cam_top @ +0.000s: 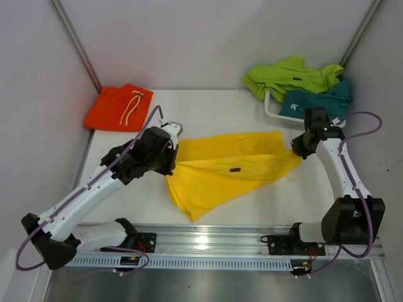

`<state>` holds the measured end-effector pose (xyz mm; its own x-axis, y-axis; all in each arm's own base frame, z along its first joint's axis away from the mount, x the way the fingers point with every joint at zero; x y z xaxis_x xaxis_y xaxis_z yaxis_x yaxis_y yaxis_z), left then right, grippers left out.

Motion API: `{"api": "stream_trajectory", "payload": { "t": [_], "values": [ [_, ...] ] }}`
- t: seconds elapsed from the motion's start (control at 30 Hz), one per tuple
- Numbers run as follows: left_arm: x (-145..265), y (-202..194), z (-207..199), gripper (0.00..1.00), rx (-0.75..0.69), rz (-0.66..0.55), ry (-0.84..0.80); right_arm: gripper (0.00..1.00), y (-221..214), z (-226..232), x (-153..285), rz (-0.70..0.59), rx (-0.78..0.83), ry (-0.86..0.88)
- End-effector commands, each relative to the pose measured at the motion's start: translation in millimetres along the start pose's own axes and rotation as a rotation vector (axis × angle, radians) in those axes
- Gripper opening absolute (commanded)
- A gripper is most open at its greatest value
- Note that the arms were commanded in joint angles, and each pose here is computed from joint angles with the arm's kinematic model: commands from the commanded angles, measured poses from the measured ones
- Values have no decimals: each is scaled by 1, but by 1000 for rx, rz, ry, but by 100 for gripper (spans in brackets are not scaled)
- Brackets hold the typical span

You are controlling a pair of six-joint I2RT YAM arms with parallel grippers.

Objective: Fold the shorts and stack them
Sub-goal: Fold the shorts

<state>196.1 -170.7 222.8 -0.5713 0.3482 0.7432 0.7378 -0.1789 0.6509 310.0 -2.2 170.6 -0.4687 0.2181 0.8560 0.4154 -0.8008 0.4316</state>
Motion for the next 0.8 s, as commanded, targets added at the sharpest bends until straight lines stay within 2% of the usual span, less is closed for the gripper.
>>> {"api": "stream_trajectory", "payload": {
  "t": [0.0,0.13,0.27,0.43,0.77],
  "values": [
    [2,42,-6,0,-32,-95,-59,0,21,27,-1,-69,-73,66],
    [6,71,-3,0,-25,-127,-52,0,24,37,-4,-63,-77,82],
    [31,90,-10,0,-32,-190,-92,0,26,35,4,-72,-61,92],
    [62,75,-32,0,-34,-191,-259,0,21,20,31,-88,-64,125],
    [116,46,-36,0,-26,-228,-373,0,-1,-14,93,-111,-51,197]
  ]
}}
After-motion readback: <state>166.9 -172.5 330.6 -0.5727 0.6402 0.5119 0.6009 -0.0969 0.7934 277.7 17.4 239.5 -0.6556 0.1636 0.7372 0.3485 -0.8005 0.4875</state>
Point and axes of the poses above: each gripper's point midway between its finger pads, its own x axis back along the fingers, its own z axis along the line the jaws close on, y = z × x, the point moved 1 cm from there along x, back along the fingers, and after that the axes turned 5 degrees about x, right-handed, at the moved point
